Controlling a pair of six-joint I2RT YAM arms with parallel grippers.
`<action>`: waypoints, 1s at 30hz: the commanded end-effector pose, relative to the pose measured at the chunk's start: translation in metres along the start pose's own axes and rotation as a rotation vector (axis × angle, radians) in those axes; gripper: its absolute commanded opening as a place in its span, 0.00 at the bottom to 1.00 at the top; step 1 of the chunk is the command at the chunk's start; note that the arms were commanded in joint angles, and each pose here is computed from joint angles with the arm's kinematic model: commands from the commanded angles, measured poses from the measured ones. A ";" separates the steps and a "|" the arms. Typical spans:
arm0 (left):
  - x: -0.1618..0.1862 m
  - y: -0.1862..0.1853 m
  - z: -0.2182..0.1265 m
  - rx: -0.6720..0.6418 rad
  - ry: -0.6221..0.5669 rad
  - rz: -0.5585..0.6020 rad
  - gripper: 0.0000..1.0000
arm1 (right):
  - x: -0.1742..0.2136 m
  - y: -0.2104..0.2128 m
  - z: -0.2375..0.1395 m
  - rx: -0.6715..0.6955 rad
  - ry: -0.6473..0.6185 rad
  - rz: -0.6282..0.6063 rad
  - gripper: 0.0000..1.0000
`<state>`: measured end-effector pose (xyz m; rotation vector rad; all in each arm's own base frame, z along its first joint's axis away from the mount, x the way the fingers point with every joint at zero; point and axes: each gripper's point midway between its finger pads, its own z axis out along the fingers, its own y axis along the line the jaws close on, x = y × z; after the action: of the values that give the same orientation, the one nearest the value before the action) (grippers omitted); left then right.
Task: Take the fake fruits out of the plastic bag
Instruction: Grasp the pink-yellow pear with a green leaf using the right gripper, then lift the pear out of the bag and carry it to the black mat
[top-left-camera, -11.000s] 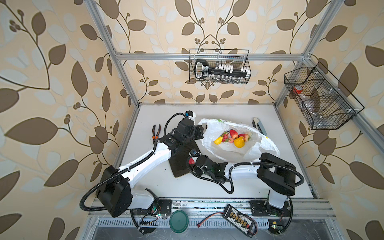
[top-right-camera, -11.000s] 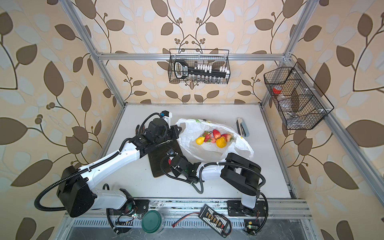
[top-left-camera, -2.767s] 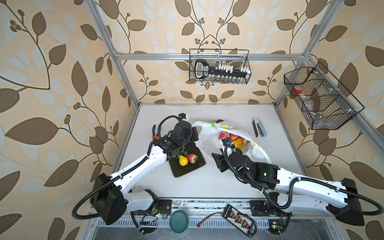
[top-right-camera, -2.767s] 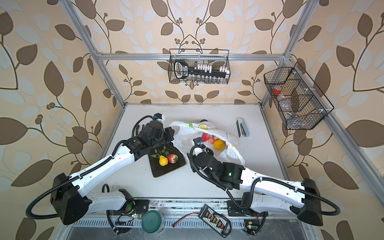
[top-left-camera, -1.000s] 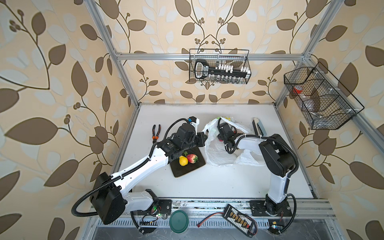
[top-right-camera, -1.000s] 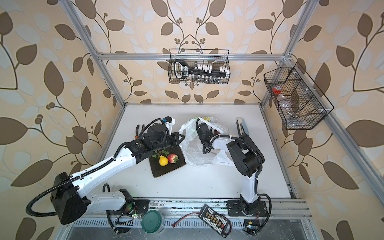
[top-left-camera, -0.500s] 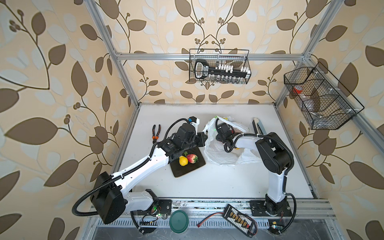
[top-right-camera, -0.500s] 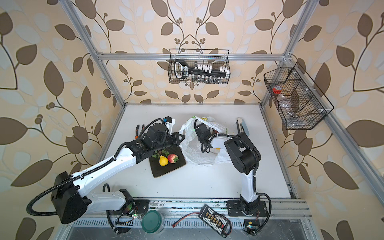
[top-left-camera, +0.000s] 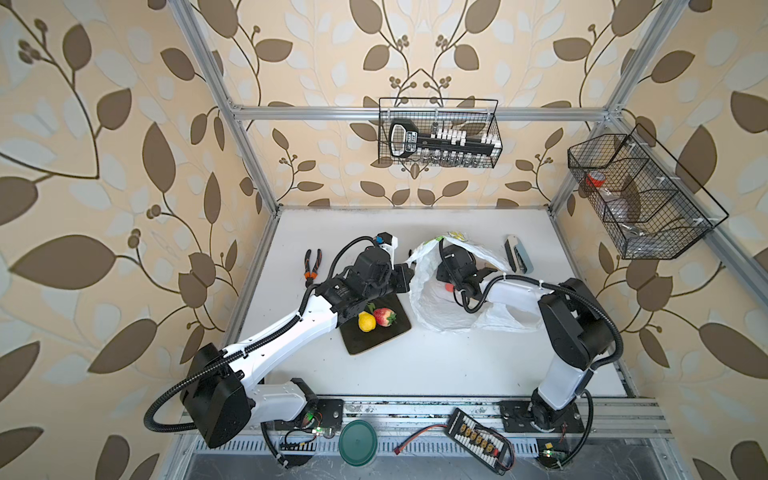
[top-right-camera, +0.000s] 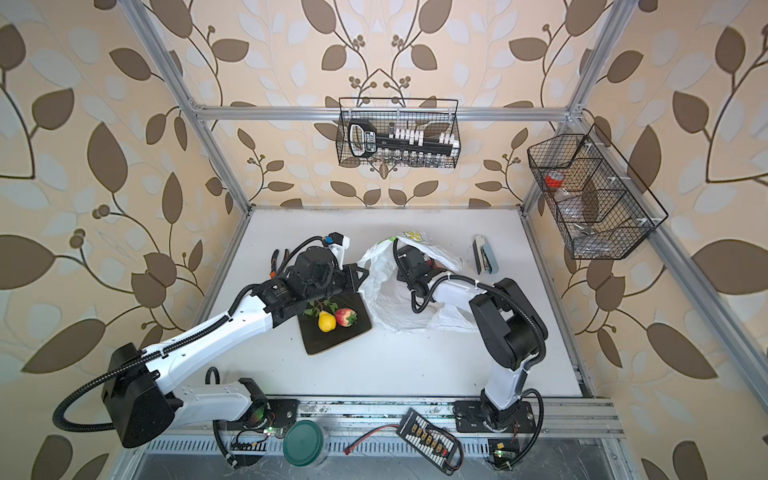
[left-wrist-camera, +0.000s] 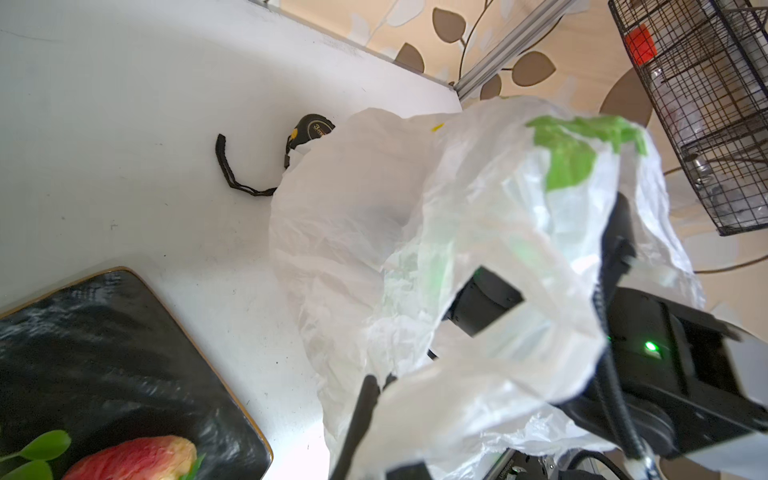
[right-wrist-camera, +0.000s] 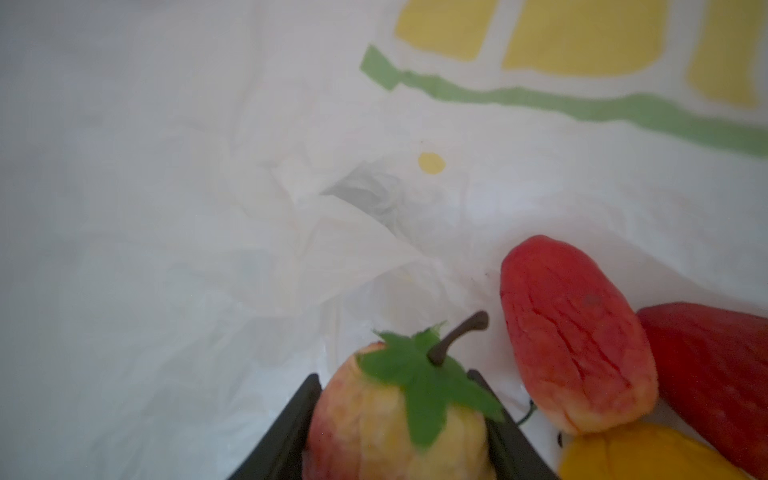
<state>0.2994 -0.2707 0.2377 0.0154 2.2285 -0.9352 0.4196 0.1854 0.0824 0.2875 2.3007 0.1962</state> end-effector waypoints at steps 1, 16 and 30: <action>-0.011 -0.002 -0.002 -0.011 -0.061 -0.005 0.00 | 0.019 0.006 -0.016 -0.069 0.059 -0.028 0.50; -0.025 0.009 -0.002 -0.060 -0.111 -0.033 0.00 | 0.088 0.021 -0.098 -0.284 0.291 -0.162 0.49; -0.029 0.019 0.005 -0.066 -0.100 -0.065 0.00 | 0.048 0.050 -0.194 -0.501 -0.020 -0.355 0.49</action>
<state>0.3209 -0.2527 0.2274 -0.1086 2.2254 -0.8478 0.2585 0.2362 0.1850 -0.2775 2.2157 0.6155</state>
